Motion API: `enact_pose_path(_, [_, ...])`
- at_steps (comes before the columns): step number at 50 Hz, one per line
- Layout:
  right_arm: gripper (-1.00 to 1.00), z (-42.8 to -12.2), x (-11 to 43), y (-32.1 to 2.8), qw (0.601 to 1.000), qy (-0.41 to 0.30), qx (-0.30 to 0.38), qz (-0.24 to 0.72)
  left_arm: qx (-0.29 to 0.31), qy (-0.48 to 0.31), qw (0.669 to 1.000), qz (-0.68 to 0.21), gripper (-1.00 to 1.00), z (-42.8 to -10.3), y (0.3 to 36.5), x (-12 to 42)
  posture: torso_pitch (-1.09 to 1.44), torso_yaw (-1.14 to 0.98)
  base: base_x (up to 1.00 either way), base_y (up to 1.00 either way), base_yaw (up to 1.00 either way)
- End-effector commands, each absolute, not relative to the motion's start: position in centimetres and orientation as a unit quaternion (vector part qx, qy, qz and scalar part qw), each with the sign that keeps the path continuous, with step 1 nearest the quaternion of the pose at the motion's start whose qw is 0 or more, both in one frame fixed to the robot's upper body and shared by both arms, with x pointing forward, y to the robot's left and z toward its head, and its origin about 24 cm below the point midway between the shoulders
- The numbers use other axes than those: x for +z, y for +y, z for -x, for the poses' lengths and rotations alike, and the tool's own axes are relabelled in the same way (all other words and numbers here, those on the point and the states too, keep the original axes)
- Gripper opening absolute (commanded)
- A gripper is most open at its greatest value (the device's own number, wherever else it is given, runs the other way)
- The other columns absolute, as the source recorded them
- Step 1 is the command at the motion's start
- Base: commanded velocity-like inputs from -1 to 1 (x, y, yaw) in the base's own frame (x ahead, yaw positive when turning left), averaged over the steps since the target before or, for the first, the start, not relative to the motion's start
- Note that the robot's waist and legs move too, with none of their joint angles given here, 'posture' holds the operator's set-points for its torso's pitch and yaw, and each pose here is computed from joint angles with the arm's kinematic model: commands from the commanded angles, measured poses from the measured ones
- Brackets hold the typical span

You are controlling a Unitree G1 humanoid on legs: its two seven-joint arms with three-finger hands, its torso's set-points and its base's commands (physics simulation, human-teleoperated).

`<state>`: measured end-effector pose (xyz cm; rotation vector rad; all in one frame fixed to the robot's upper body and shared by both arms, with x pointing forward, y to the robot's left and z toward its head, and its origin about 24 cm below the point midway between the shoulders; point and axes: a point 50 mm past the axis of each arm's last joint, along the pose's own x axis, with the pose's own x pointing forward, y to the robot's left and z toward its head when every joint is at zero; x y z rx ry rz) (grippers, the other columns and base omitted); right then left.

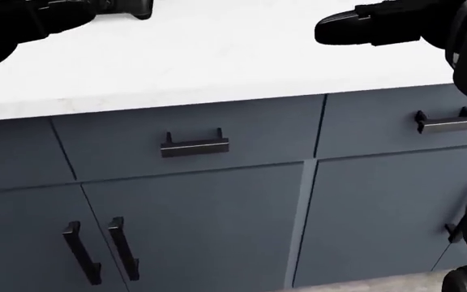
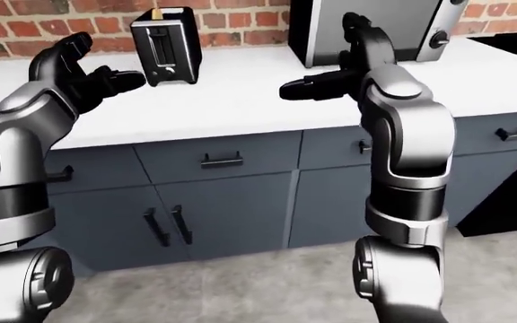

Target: Push down the lever of the toaster to turn it on.

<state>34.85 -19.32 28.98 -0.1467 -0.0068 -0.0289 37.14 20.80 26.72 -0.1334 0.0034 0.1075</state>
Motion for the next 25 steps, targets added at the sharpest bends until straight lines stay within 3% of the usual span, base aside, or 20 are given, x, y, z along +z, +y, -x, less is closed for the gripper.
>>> enact_pose_path(1, [1.00,-34.09,31.63,-19.36,0.995,-0.060,-0.023,0.078,0.038,-0.055,0.995,0.068,1.00,-36.58,20.30,29.43,0.00,0.00,0.13,0.18,0.00])
enact_pose_path(25, [1.00,-34.21,31.47,-19.40,0.995,-0.061,-0.023,0.074,0.040,-0.053,0.995,0.069,1.00,-36.57,20.28,29.30,0.00,0.00,0.13,0.27,0.00])
